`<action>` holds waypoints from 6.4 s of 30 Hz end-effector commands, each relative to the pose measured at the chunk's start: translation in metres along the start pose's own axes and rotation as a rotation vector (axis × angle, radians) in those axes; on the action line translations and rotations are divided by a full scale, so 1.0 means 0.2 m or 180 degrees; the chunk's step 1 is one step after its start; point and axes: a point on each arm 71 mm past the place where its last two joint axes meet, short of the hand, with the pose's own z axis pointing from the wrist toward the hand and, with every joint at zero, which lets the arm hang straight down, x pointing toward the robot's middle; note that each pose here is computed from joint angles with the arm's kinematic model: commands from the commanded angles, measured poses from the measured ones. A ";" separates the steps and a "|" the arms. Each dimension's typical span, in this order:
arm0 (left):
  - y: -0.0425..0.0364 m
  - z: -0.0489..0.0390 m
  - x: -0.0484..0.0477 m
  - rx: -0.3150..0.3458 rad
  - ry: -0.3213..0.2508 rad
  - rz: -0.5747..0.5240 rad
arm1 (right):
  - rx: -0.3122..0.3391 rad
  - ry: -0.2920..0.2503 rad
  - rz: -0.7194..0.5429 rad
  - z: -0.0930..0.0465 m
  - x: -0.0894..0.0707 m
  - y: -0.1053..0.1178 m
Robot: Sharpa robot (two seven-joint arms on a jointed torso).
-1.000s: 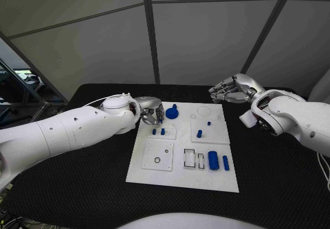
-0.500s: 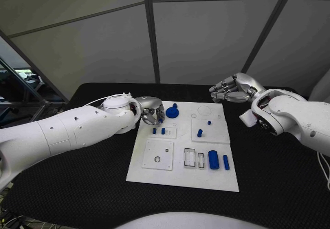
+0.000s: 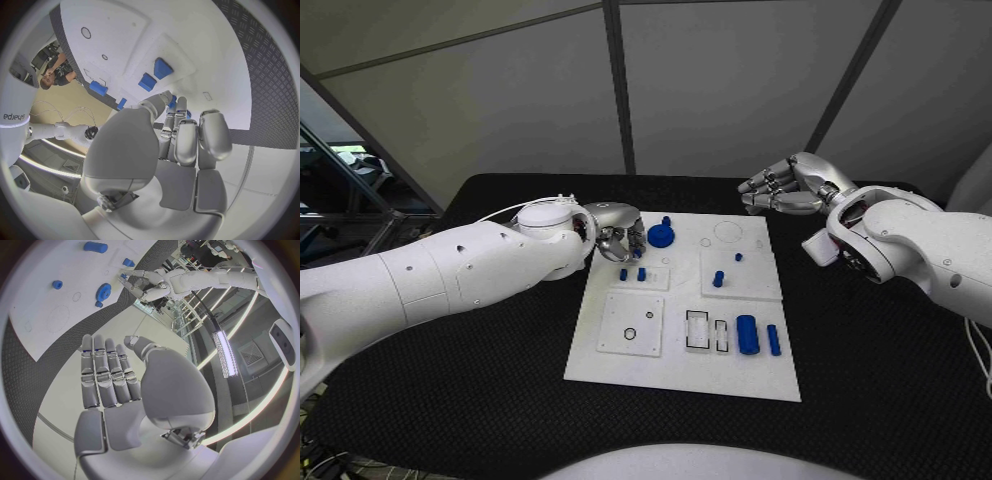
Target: Assemble the parts on the task board
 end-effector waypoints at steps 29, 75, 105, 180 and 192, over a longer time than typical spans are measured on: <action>0.008 0.003 0.033 -0.0046 0.0173 0.0055 | -0.0026 0.0017 0.0000 0.01 0.00 0.01; 0.164 -0.101 -0.164 -0.0201 -0.0583 -0.0239 | 0.0082 0.0092 -0.0860 -0.01 -0.05 -0.05; 0.195 -0.328 -0.308 0.0514 -0.1498 -0.4198 | -0.0057 0.0536 -0.2795 -0.09 0.28 -0.12; 0.210 -0.319 -0.303 0.0460 -0.1499 -0.4247 | -0.0394 0.0263 -0.2743 -0.15 0.34 0.03; 0.194 -0.299 -0.296 0.0479 -0.1467 -0.4260 | -0.0901 0.0273 -0.2397 -0.20 0.49 0.29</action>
